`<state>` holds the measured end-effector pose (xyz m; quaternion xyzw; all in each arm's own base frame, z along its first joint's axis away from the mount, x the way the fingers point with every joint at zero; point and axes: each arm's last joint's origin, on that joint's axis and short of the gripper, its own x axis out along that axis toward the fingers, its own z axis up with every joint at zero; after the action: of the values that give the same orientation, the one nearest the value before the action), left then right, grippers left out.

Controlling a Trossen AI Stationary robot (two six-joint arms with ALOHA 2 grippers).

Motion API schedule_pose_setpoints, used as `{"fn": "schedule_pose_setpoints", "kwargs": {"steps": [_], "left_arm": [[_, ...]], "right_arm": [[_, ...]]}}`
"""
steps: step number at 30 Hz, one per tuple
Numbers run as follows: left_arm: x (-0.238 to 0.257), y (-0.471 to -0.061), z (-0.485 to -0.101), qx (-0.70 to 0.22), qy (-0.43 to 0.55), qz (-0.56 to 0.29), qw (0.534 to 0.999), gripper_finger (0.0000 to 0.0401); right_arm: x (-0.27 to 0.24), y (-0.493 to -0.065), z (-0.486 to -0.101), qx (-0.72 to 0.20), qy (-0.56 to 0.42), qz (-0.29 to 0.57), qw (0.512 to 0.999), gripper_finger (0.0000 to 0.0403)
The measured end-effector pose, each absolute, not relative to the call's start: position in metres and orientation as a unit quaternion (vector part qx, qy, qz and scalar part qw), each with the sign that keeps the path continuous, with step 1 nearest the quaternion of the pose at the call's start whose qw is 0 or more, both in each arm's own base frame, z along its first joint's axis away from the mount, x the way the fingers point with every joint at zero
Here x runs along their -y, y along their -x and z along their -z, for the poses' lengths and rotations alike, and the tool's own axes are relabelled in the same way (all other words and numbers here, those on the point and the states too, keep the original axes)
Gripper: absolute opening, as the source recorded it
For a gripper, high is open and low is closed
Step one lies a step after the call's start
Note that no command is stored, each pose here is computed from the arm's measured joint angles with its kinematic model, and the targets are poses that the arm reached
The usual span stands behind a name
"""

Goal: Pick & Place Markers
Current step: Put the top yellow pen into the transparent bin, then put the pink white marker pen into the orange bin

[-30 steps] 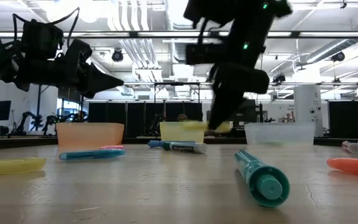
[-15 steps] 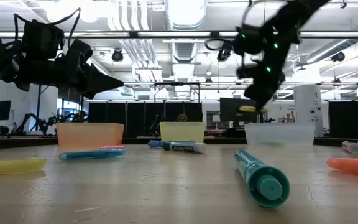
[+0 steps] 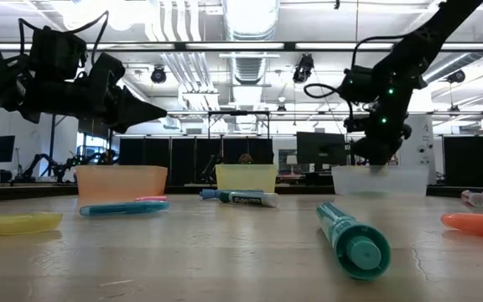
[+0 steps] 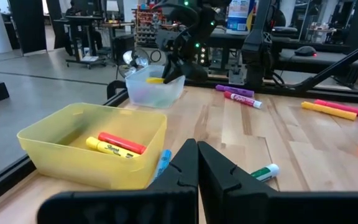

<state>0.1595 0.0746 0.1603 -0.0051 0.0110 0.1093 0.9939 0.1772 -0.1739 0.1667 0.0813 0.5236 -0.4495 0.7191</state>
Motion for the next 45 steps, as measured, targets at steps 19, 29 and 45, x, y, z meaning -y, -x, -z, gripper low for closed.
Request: {"fn": "schedule_pose_setpoints", "kwargs": {"steps": [19, 29, 45], "left_arm": [[-0.076, -0.162, -0.165, -0.002, 0.019, -0.112, 0.994, 0.0000], [-0.076, -0.162, -0.164, -0.002, 0.020, -0.112, 0.994, 0.0000], [-0.076, -0.161, -0.160, -0.020, 0.030, -0.112, 0.993, 0.0000]], "right_arm": [[0.111, -0.164, -0.209, -0.378, -0.121, 0.477, 0.784, 0.0020], [0.045, -0.158, -0.200, -0.382, -0.181, 0.480, 0.769, 0.0011], [0.025, -0.157, -0.189, -0.624, -0.309, 0.431, 0.574, 0.0072]]}}
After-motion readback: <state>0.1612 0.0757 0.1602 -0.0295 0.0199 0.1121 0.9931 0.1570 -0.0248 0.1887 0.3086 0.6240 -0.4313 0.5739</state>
